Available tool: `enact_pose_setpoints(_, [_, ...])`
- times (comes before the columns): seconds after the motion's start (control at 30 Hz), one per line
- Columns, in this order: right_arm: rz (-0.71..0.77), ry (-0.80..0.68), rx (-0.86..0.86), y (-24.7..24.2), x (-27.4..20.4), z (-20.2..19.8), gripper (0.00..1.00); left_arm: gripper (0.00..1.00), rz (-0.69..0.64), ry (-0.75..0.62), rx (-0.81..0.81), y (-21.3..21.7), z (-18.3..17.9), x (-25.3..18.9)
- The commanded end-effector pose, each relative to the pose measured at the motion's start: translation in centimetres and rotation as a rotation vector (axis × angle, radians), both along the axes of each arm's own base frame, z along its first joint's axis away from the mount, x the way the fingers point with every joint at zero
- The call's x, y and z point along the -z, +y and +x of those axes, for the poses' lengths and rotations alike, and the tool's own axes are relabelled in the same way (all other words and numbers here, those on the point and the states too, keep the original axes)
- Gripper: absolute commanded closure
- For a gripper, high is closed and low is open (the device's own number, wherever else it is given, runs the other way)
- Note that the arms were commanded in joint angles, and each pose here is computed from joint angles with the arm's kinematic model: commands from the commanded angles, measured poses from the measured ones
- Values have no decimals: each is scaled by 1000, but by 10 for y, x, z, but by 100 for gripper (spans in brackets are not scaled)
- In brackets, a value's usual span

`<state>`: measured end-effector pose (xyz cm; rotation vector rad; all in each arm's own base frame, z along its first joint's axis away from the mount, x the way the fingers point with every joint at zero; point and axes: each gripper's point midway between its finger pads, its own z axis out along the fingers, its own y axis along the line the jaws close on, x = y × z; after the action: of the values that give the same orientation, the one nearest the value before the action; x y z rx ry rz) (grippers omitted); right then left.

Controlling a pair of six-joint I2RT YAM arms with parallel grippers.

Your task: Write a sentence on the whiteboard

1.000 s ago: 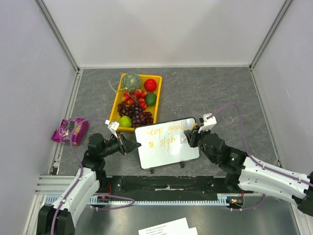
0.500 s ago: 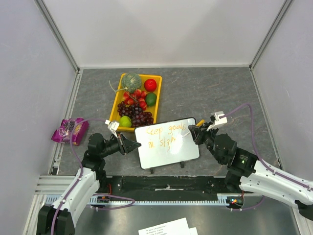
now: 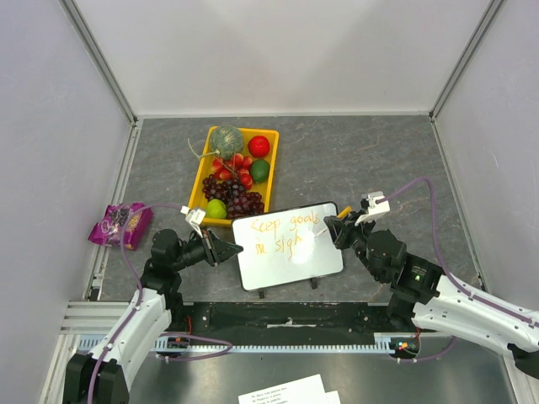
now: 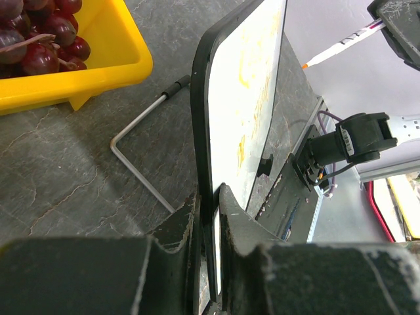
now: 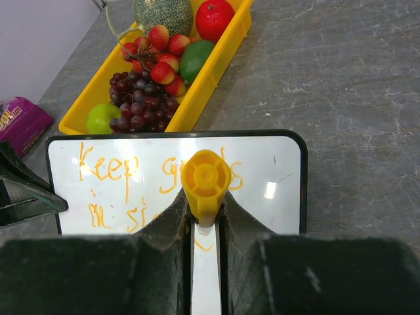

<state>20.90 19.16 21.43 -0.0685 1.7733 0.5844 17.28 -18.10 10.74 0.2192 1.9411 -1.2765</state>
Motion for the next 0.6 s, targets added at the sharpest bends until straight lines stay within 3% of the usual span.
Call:
enact_pose_setpoints(0.0, [18, -12, 33, -4, 0, 3, 100, 98, 17, -53, -18, 2, 6, -2])
enact_pose_setpoints(0.57, [10, -21, 21, 5, 20, 8, 100, 98, 16, -50, -20, 3, 6, -2])
